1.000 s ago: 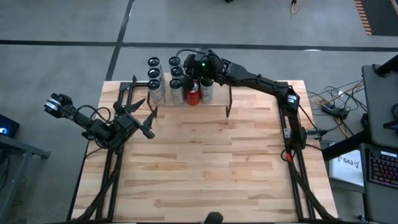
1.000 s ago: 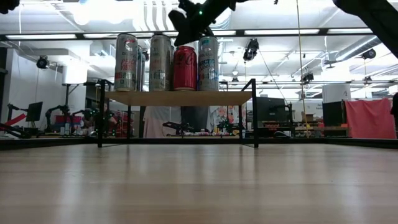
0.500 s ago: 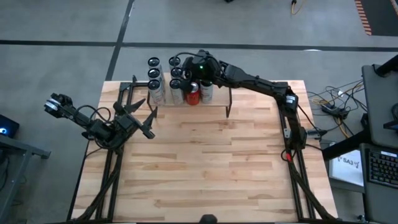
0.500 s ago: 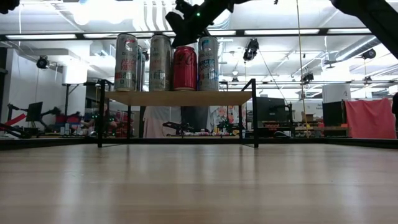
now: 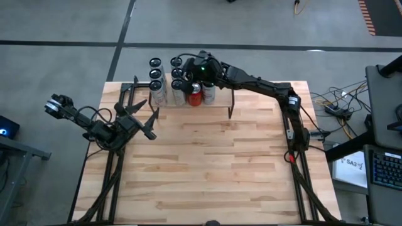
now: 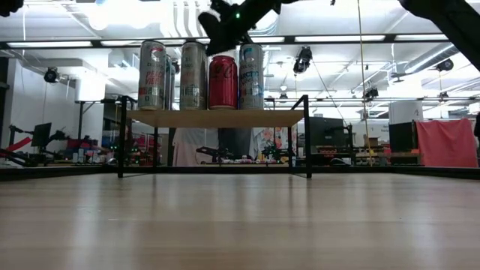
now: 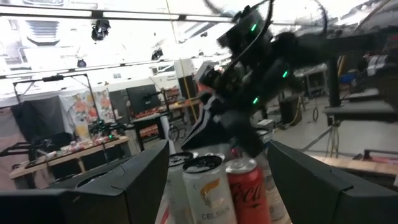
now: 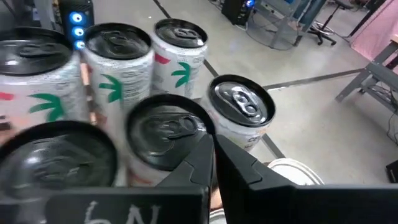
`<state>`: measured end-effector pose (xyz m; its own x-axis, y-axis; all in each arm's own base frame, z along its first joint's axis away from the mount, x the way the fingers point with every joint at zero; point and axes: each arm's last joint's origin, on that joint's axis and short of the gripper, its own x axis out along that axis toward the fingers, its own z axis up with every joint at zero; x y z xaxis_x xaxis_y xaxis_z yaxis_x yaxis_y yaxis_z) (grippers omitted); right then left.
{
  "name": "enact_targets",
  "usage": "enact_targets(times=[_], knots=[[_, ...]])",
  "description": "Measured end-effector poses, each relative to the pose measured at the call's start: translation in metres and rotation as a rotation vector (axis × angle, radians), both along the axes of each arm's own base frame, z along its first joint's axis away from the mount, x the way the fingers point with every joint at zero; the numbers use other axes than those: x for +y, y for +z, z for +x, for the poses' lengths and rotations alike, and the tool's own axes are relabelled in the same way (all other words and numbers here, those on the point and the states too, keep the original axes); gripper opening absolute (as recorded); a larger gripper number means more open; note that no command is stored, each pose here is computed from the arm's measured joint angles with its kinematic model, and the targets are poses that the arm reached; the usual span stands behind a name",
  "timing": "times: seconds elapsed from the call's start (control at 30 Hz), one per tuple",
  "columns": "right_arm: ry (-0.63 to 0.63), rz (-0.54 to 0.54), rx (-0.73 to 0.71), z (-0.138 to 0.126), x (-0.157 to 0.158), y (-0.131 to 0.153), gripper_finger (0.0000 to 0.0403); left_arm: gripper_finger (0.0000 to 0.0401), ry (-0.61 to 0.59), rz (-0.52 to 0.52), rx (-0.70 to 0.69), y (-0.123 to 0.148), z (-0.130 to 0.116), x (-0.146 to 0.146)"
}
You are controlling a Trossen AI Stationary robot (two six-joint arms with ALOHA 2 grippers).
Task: Place canned beverage on shelf
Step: Adjust the white soda can, then return to Home Position
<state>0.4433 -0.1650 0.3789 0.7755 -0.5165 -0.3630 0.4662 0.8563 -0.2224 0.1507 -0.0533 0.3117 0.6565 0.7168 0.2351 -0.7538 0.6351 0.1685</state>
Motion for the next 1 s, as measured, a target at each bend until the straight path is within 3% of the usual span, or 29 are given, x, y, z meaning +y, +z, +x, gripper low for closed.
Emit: enact_targets(times=[0.23,0.4,0.7,0.87,1.0], knots=[[0.143,-0.059,-0.071,-0.027,0.052,0.052,0.0009,0.0255,0.078,-0.041,0.133,-0.005,-0.005,-0.005],[0.366,-0.015,-0.097,-0.066,0.1,0.07,0.0009,0.0238,-0.066,0.001,0.179,-0.026,-0.018,-0.023],[0.511,0.022,-0.18,-0.175,0.164,0.058,0.0009,0.0175,-0.517,-0.056,0.127,-0.065,-0.068,-0.055],[0.55,0.057,-0.223,-0.215,0.176,0.032,0.0009,0.0119,-0.658,-0.2,0.009,-0.09,-0.075,-0.052],[0.562,0.093,-0.284,-0.236,0.179,0.01,0.0009,0.0055,-0.701,-0.24,-0.076,-0.098,-0.067,-0.045]])
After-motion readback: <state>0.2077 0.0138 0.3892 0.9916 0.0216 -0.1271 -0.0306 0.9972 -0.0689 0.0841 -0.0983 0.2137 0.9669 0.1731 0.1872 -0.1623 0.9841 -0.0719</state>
